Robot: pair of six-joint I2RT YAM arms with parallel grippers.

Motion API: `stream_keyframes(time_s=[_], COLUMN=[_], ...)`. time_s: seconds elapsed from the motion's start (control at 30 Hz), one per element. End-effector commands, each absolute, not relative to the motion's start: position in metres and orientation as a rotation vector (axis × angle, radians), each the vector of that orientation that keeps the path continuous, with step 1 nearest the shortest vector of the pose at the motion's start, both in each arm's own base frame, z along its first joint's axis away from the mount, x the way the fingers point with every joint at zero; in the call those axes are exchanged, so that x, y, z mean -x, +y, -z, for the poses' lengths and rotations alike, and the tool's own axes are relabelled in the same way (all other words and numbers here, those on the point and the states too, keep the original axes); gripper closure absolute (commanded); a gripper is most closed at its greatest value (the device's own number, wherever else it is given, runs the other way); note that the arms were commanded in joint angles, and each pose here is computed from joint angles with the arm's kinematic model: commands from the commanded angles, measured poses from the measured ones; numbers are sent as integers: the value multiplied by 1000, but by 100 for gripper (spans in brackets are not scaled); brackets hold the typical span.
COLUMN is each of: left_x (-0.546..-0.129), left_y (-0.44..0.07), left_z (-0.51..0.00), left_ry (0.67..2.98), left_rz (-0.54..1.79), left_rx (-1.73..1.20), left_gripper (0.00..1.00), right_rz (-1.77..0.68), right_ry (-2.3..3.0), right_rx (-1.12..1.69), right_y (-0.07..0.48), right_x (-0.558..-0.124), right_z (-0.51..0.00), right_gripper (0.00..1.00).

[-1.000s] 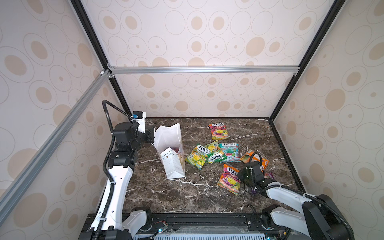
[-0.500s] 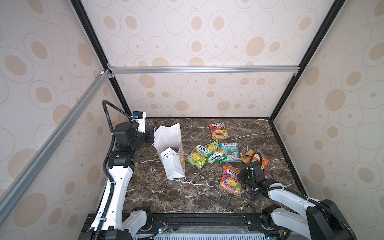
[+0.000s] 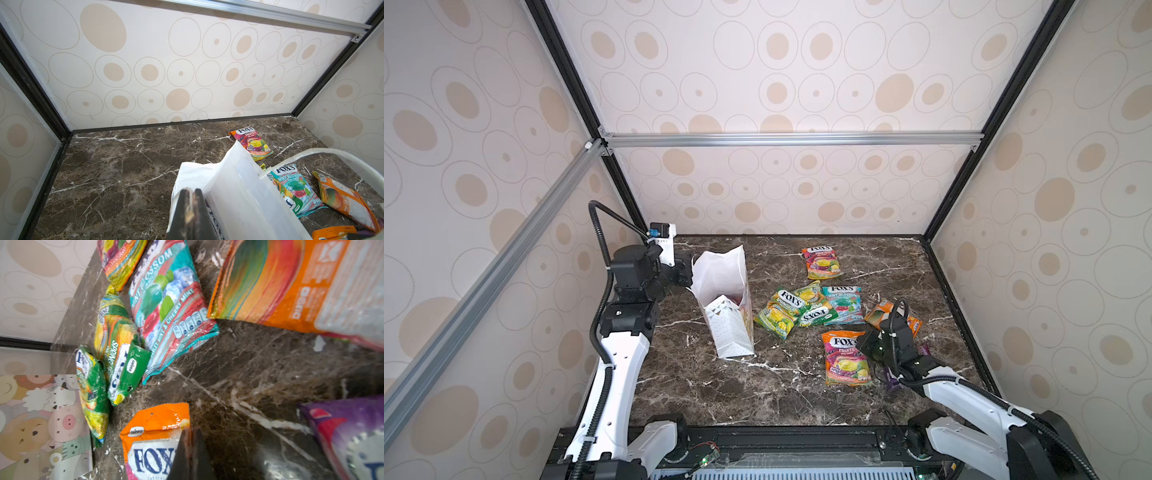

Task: Place the snacks into the paper bag
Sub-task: 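Close the right gripper on the Fox's Fruits packet and lift it, then carry the Fox's Fruits packet with the right gripper above the bag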

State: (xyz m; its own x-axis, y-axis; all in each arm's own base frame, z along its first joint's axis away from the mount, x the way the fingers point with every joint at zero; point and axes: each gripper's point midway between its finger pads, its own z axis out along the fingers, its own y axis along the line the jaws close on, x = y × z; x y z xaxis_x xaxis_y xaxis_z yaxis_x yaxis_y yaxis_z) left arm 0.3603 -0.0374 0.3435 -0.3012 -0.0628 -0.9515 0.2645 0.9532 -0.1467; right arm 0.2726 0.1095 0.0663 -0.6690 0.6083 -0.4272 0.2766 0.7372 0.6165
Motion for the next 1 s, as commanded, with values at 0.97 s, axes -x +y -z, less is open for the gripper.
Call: stream_keyframes(time_s=[0.97], left_x=[-353], left_y=[-30], left_z=[-356], left_ry=[1806], left_rz=[274], left_rx=[-137], left_gripper=[100], right_rz=[-983], right_ry=[2034], right_rx=[78], right_y=[199], right_x=[-294], right_z=[-229], right_gripper=[100])
